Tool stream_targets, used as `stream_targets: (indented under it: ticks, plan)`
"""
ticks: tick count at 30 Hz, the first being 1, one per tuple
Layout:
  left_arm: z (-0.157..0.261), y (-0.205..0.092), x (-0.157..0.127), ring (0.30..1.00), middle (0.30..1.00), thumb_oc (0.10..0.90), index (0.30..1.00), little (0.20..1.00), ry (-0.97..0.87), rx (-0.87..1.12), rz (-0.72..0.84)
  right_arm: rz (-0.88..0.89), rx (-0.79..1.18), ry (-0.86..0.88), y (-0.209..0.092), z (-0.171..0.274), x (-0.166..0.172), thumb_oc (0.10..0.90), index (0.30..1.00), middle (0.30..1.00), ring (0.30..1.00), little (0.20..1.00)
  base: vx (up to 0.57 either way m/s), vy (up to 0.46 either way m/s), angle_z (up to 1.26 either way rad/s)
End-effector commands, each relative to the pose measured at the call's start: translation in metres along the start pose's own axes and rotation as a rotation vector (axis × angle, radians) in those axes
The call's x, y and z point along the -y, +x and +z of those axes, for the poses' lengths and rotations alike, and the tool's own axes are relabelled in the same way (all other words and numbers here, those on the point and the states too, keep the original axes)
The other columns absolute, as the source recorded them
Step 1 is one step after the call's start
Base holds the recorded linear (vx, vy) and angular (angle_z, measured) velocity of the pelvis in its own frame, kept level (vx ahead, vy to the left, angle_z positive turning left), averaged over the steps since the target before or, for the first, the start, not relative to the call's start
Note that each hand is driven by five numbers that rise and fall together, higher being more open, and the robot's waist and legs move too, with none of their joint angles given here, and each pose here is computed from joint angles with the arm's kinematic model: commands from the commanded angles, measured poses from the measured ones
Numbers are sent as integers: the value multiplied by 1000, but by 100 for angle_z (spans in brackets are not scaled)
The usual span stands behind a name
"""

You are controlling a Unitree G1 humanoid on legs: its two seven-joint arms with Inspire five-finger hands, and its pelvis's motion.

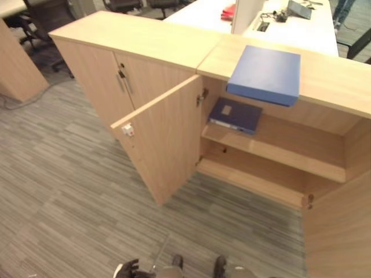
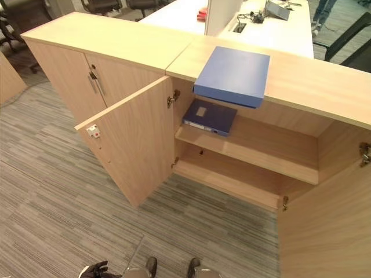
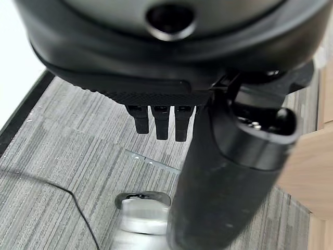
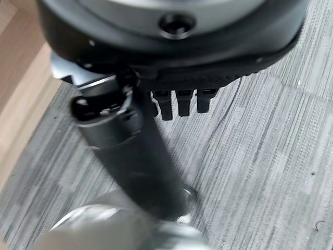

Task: Put the empty folder in the office cabinet

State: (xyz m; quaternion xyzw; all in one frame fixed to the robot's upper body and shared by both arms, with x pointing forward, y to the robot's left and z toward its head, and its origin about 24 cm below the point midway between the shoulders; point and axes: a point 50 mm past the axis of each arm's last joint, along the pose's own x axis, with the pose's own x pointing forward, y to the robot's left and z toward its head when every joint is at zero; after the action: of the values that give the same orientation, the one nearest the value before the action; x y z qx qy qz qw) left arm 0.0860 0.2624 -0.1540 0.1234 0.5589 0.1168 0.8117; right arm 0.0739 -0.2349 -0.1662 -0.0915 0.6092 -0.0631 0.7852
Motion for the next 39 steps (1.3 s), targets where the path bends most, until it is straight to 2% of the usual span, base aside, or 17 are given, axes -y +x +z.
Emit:
stream_targets:
  ticks: [1,10,19,24,27,30,31,35,39]
  plan:
    - [13,1,1,900,900,800,900,900,-37,61,-8,-82,10,-18,-1,2,24,800,900,900,900,900,151,51,-19]
    - [8,1,-2,900,900,800,900,900,-33,42,-6,-64,-33,-25,-1,-7,20,800,900,900,900,900,349,201,-57]
    - [36,0,-2,900,900,800,900,900,41,162,-19,-24,154,-17,0,47,10,800,900,900,900,900,228,156,-36]
    - [40,-2,-1,900,900,800,900,900,53,195,-34,-19,184,-22,-1,55,9,800,900,900,900,900,70,75,9]
    - [64,-14,-6,900,900,800,900,900,189,361,-76,-27,221,-27,-3,63,13,800,900,900,900,900,84,105,11]
    - [74,-23,-9,900,900,800,900,900,274,441,-118,-31,214,-33,-3,60,16,800,900,900,900,900,85,123,8]
    - [86,-32,-9,900,900,800,900,900,358,514,-155,-38,202,-36,-2,57,19,800,900,900,900,900,59,85,13]
    - [104,-50,-6,900,900,800,900,900,457,628,-232,-37,181,-45,-2,52,20,800,900,900,900,900,96,174,-1]
    - [115,-61,-3,900,900,800,900,900,480,686,-276,-31,181,-74,-2,53,17,800,900,900,900,900,129,181,-3]
